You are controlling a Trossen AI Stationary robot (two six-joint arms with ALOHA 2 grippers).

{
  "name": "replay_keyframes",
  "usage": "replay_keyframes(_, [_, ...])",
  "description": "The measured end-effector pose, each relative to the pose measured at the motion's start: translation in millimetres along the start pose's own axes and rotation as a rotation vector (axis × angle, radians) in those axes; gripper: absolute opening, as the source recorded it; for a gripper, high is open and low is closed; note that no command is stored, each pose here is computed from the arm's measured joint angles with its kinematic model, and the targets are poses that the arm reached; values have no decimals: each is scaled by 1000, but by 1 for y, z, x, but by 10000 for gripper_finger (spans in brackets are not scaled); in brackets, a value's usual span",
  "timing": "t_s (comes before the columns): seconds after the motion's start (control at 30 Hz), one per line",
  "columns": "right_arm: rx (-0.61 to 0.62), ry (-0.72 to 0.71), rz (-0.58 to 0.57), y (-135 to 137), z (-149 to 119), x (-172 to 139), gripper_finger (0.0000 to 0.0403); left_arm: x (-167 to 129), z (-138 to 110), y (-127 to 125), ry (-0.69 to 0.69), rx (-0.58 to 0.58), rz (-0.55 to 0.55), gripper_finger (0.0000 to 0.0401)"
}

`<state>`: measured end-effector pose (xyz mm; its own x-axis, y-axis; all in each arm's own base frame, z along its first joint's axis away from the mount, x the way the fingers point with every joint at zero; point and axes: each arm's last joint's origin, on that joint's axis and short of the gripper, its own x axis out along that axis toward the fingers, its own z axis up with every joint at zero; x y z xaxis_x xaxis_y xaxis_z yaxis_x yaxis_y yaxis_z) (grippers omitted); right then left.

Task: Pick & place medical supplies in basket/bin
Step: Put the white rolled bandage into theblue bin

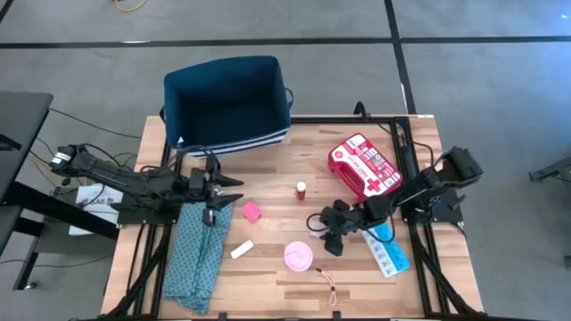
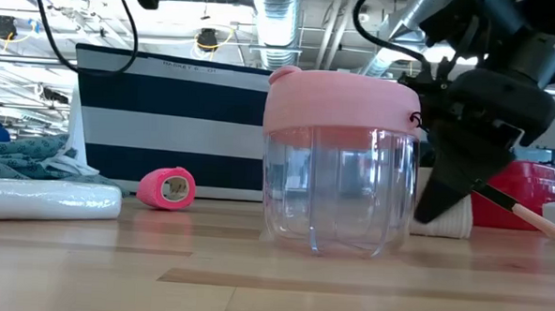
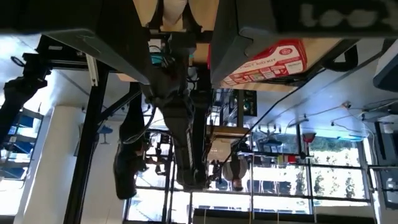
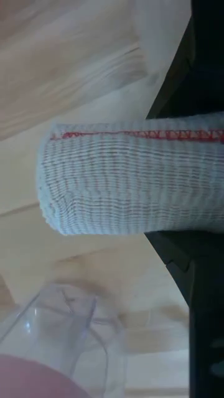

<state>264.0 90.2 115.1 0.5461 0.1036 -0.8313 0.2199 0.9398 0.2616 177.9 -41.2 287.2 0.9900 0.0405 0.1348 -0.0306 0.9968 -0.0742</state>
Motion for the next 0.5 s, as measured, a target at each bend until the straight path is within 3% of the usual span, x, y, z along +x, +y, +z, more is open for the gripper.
replay_keyframes(0.27, [-56,23,-13,6,8,1,202,3,-3,0,15,43,9,154])
replay_keyframes(0.5, [9,37,-3,9,8,-1,101,3,-3,0,15,42,13,154])
